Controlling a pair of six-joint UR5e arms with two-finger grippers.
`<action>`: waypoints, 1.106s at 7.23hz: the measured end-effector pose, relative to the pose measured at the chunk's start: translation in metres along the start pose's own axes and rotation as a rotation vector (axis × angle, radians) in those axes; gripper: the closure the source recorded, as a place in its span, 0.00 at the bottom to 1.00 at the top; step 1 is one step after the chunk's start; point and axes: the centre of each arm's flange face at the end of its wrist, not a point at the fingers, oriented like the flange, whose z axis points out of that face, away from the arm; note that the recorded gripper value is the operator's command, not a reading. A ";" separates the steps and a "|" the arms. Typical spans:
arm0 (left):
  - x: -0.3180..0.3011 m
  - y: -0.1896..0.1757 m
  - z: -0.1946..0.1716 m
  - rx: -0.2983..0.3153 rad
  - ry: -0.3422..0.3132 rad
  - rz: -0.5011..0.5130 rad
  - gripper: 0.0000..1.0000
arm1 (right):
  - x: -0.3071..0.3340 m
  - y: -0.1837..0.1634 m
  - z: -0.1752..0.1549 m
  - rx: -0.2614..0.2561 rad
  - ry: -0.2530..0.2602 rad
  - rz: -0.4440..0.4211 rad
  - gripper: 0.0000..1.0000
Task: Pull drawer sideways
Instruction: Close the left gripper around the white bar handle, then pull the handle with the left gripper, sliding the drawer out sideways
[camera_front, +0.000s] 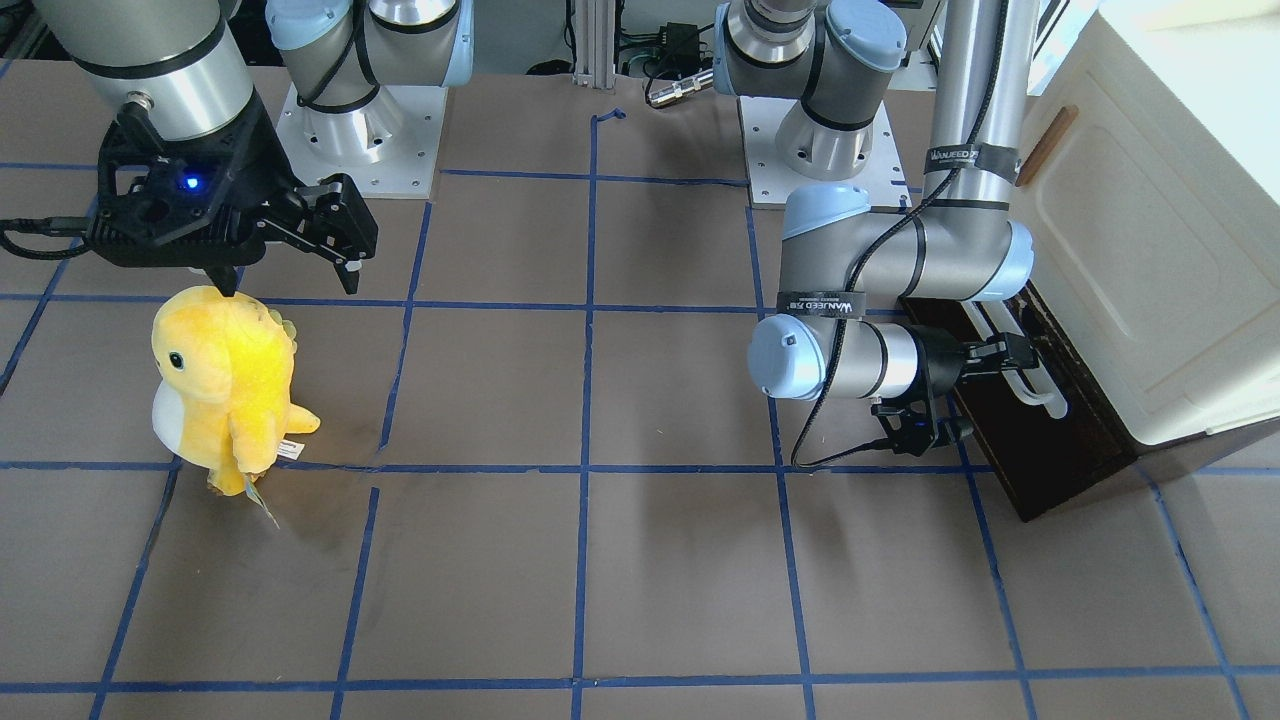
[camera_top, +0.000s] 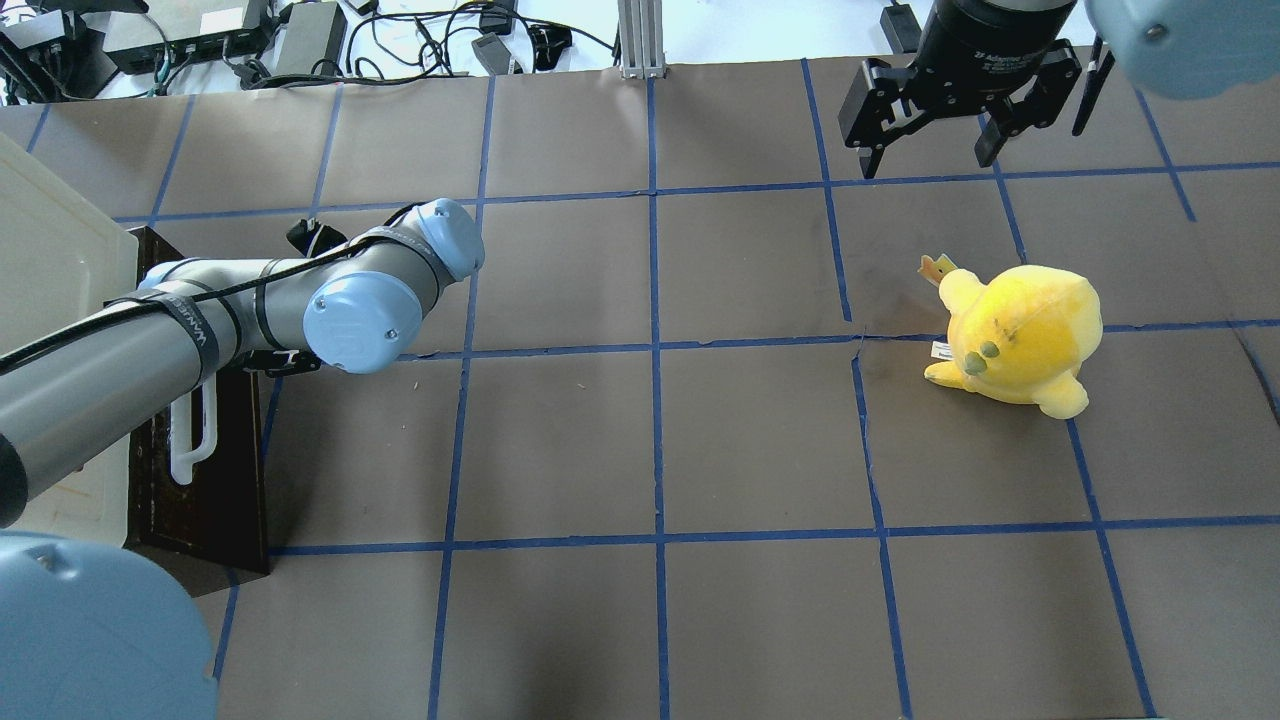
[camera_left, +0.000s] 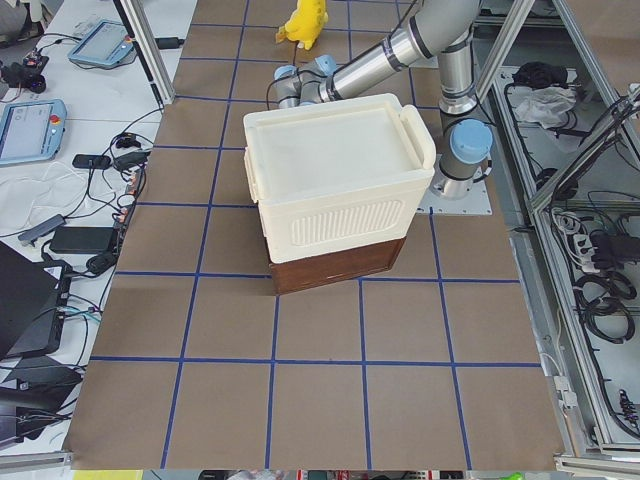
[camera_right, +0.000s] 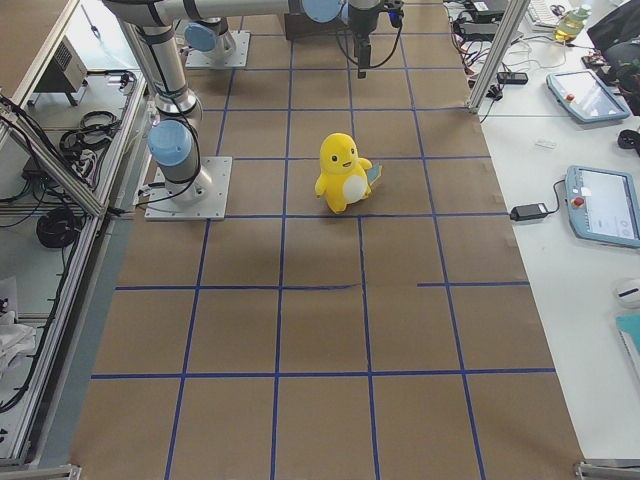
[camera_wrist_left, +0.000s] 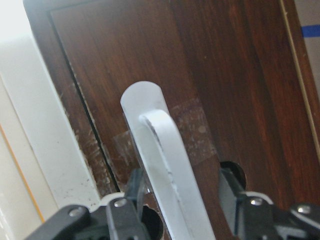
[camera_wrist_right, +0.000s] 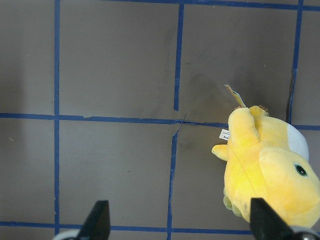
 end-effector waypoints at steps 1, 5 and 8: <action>0.000 0.000 0.000 0.000 0.002 -0.002 0.55 | 0.000 0.000 0.000 0.000 0.000 0.000 0.00; 0.000 0.002 0.000 -0.004 0.008 0.003 0.68 | 0.000 0.000 0.000 0.000 0.000 0.000 0.00; 0.001 0.000 0.000 -0.004 0.008 0.015 0.70 | 0.000 0.000 0.000 0.000 0.000 0.000 0.00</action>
